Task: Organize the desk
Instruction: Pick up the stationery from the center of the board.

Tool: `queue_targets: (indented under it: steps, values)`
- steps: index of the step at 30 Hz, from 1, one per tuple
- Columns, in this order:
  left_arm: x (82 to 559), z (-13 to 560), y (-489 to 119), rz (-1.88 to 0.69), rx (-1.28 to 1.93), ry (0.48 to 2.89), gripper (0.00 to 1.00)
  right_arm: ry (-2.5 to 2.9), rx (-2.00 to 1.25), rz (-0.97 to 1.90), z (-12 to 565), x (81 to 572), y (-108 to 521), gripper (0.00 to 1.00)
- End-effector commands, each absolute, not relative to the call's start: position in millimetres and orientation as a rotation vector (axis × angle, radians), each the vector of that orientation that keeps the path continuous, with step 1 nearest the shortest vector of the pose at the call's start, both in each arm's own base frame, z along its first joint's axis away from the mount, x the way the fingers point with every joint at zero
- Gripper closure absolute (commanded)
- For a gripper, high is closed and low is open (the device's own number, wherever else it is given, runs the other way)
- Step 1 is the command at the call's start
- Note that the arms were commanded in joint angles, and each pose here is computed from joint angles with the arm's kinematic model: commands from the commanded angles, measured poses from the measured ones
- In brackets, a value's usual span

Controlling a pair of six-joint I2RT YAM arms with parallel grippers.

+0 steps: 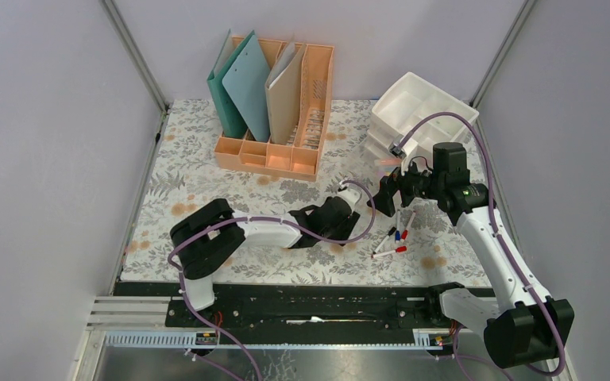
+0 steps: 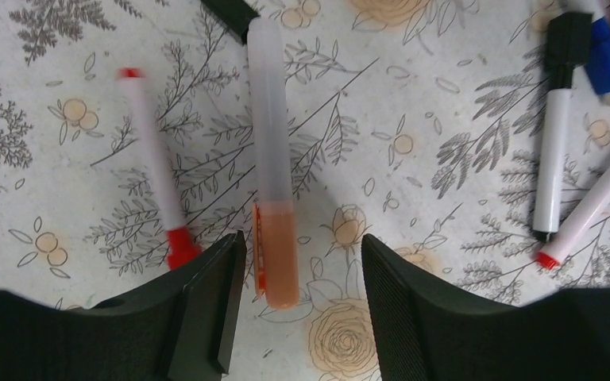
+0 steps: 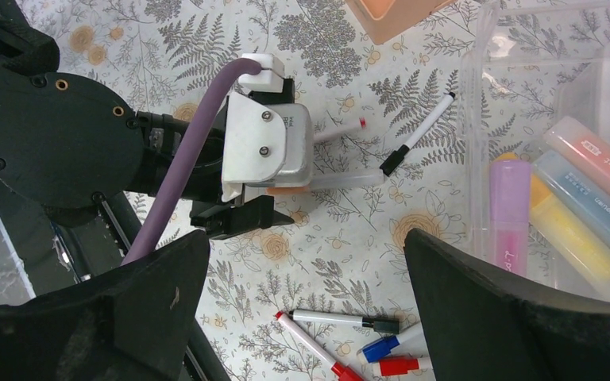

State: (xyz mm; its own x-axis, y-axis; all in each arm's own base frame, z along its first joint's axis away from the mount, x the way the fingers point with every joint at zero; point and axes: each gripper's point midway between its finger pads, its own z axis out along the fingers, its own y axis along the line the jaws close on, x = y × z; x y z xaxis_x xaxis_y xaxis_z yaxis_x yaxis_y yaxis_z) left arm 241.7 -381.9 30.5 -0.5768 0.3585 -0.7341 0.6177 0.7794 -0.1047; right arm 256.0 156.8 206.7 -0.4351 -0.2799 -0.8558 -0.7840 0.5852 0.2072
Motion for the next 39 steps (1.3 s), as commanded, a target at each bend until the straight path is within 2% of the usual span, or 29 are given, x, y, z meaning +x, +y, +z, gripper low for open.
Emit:
queue_targets:
  steps: [1,4,8,15,18,20,23,32,39]
  values:
    - [247.4,38.9,-381.9,-0.433,0.726,2.21,0.4,1.98,-0.834,0.756,208.0,260.7,154.9,0.0]
    - [247.1,43.9,-383.6,-0.457,0.728,2.185,0.4,1.98,-0.833,0.757,207.9,260.8,154.9,0.0]
    - [245.7,40.1,-386.9,-0.469,0.743,2.192,0.5,1.981,-0.833,0.756,207.5,261.4,154.8,0.0]
    - [244.7,30.9,-387.9,-0.465,0.747,2.213,0.59,1.984,-0.833,0.755,206.8,261.3,154.5,0.0]
    - [245.7,32.2,-386.9,-0.46,0.737,2.211,0.68,1.987,-0.831,0.754,206.0,261.6,154.3,0.0]
    - [246.0,35.3,-386.1,-0.463,0.724,2.206,0.8,1.988,-0.83,0.754,205.7,262.0,154.1,0.0]
    - [244.2,42.5,-386.6,-0.496,0.7,2.192,0.88,1.988,-0.831,0.758,205.7,261.5,154.3,0.0]
    - [222.6,81.3,-379.5,-0.766,0.539,2.086,1.0,1.992,-0.839,0.817,203.1,257.6,159.8,0.0]
    - [210.5,140.7,-363.8,-1.007,0.346,1.875,1.0,1.972,-0.846,1.027,202.3,243.8,178.1,0.0]
